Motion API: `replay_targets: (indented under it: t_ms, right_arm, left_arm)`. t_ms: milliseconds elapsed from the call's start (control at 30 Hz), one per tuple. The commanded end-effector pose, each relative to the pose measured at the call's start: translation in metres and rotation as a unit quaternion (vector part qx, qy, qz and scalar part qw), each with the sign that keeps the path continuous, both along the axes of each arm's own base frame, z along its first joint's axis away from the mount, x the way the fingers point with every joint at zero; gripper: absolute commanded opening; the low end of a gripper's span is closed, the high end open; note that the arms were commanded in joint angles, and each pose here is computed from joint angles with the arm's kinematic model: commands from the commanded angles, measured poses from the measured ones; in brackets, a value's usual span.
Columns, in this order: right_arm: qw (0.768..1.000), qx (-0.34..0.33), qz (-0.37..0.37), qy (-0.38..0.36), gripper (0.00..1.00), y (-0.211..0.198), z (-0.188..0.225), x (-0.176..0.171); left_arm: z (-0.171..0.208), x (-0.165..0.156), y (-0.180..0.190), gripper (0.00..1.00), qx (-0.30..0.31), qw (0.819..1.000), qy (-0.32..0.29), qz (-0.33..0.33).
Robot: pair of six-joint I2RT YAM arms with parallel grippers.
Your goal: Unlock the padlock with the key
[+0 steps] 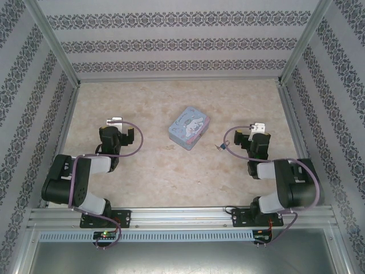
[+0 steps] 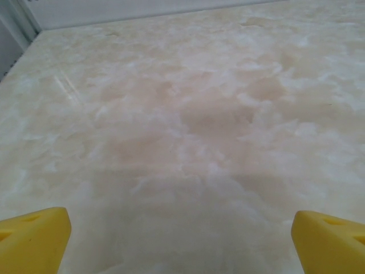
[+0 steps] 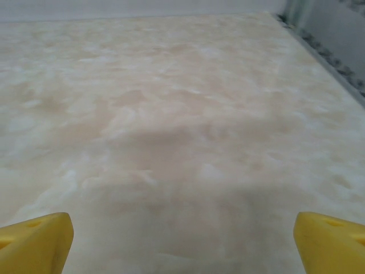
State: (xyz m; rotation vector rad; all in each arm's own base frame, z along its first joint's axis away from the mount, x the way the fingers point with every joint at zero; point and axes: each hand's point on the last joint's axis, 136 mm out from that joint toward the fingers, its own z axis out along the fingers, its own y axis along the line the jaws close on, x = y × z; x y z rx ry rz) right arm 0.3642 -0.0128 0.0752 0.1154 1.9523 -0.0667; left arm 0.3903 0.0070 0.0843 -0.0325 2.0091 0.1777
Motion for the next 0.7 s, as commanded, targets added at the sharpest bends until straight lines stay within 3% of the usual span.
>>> replay_targets:
  t_ms: [0,100,167,467,667]
  right_arm:
    - [0.992,-0.002,0.098,-0.077,0.98,0.032,0.033,0.018]
    - [0.991,0.023,0.127,-0.044,0.98,0.036,0.032,0.031]
    - [0.993,0.043,0.099,-0.047,0.98,0.021,0.032,0.033]
    - [0.998,-0.017,0.043,-0.044,0.98,0.018,0.032,0.032]
    - [0.998,-0.012,0.045,-0.041,0.98,0.018,0.031,0.032]
  left_arm:
    - [0.0,0.009,-0.005,0.99,-0.035,0.998,-0.034,-0.042]
    - [-0.002,0.01,-0.002,1.0,-0.06,0.997,-0.025,-0.05]
    - [-0.002,0.011,-0.002,1.0,-0.06,0.997,-0.018,-0.049]
    - [-0.004,0.009,-0.001,1.0,-0.059,0.997,-0.016,-0.048]
    - [-0.004,0.009,-0.001,1.0,-0.059,0.997,-0.015,-0.048]
